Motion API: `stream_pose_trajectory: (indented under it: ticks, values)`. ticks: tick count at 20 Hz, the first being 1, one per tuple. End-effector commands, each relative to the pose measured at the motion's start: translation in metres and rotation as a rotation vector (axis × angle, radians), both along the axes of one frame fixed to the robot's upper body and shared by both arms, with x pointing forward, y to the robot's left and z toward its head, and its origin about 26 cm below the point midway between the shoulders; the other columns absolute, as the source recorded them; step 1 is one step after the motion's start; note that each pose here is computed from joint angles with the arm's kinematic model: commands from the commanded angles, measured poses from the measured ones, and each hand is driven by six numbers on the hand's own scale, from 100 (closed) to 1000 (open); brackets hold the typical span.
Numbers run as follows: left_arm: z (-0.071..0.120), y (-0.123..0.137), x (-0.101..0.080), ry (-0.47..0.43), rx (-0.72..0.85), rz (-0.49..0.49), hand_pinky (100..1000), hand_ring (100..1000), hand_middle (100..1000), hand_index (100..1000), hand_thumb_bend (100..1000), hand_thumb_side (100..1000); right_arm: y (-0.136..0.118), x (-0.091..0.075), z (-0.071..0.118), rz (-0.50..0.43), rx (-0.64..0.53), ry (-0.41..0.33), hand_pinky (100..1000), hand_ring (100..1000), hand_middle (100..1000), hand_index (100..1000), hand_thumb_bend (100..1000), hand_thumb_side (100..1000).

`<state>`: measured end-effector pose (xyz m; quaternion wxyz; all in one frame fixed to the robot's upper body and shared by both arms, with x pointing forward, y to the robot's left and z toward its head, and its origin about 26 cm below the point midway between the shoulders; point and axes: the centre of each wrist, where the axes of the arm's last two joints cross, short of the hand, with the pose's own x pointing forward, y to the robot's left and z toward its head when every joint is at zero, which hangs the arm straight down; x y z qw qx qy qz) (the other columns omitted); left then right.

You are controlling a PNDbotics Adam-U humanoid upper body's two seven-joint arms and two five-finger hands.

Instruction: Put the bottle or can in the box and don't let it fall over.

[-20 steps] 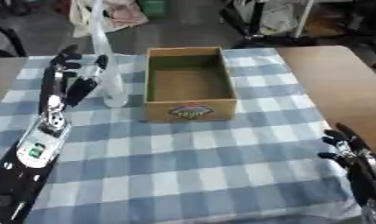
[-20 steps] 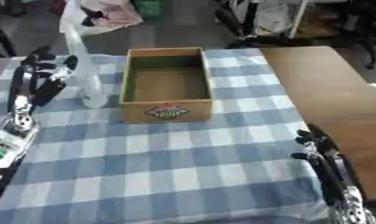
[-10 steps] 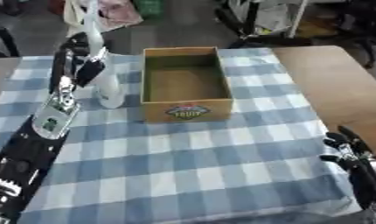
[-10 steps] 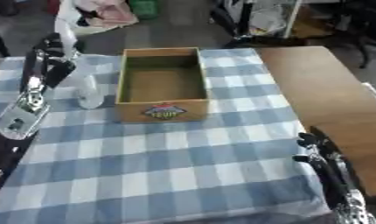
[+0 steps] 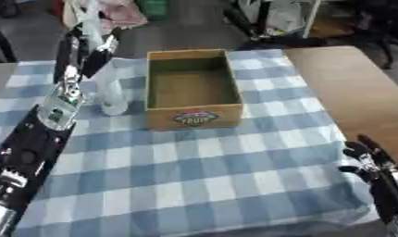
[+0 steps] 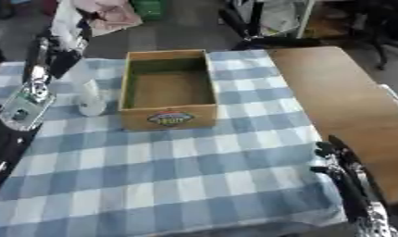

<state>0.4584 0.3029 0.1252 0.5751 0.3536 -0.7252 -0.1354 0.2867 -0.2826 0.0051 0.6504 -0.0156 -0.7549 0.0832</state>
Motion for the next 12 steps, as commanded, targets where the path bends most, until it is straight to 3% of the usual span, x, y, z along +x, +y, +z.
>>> stream_pose_trajectory:
  ticks: [1, 12]
  values:
    - [0.018, 0.015, 0.006, -0.045, 0.017, 0.052, 740, 740, 733, 917, 512, 750, 0.0, 0.002, 0.005, 0.012, -0.007, -0.016, 667, 866, 818, 963, 100, 672]
    - [0.024, 0.033, 0.014, -0.076, -0.012, 0.091, 738, 740, 727, 917, 514, 756, 0.002, 0.004, 0.007, 0.034, -0.014, -0.023, 668, 867, 816, 964, 100, 675]
